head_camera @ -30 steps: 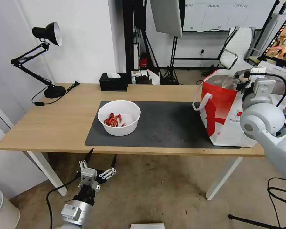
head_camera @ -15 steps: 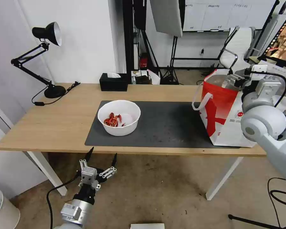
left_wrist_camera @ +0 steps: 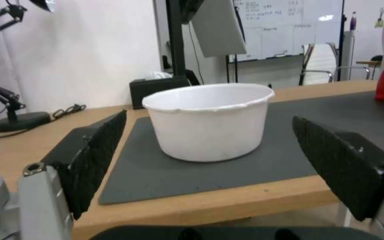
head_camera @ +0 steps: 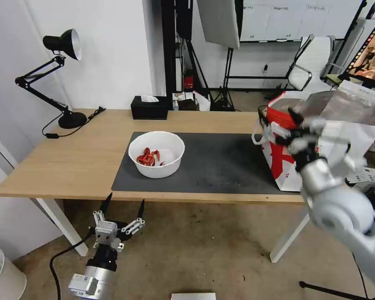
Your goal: Pick up the trash from the table and place it into the takeout bag.
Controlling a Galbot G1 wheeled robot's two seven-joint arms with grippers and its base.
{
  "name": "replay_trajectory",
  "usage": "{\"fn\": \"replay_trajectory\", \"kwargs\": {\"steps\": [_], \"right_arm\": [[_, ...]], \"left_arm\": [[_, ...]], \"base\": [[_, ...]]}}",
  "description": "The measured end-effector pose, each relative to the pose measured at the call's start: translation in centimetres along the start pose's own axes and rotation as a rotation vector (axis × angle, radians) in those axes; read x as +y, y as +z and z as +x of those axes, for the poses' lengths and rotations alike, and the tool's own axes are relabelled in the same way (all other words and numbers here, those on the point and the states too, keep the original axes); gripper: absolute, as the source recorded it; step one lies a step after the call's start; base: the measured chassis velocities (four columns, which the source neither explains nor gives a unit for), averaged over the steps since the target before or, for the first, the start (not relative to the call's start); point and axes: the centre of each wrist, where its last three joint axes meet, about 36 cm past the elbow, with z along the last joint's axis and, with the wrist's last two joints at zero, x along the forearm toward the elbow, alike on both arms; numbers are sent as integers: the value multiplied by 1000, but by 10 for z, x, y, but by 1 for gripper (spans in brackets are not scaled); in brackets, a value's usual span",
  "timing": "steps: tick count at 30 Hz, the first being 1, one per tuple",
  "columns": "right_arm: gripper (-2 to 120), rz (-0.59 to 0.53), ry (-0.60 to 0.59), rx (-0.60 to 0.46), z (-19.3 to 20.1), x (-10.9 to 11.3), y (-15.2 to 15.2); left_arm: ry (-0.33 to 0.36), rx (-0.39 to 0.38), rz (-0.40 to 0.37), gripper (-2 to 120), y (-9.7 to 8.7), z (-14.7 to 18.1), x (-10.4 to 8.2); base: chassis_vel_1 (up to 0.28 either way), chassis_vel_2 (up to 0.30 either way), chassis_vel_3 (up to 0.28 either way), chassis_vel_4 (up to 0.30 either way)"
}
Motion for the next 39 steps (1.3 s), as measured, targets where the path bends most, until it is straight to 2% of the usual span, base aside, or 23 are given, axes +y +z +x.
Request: {"fn": "replay_trajectory", "kwargs": {"steps": [2,3,5,6,8,17,26,39], "right_arm": [[100,-2,-1,19,29,0,18],[100,-2,-1,19,29,0,18],[100,1,15,72,66,4,46],[100,1,15,72,66,4,46],[100,29,34,99,90,6,70],[100,8,81,219,124,21,119],[100,24,117,302,127,44,131],[100,23,124,308,125,48,131]], "left_arm": [[3,3,1,100,2,0,-1],[3,3,1,100,2,0,-1],[6,8,3,100,5,0,-2],[6,8,3,100,5,0,-2],[6,13,5,100,7,0,-3],[6,24,4,100,12,1,-2],[7,29,3,100,15,0,-2],[8,30,4,100,19,0,-1]], "base": [[0,0,0,0],[0,0,0,0],[0,0,0,0],[0,0,0,0],[0,0,0,0],[0,0,0,0],[0,0,0,0],[0,0,0,0]]}}
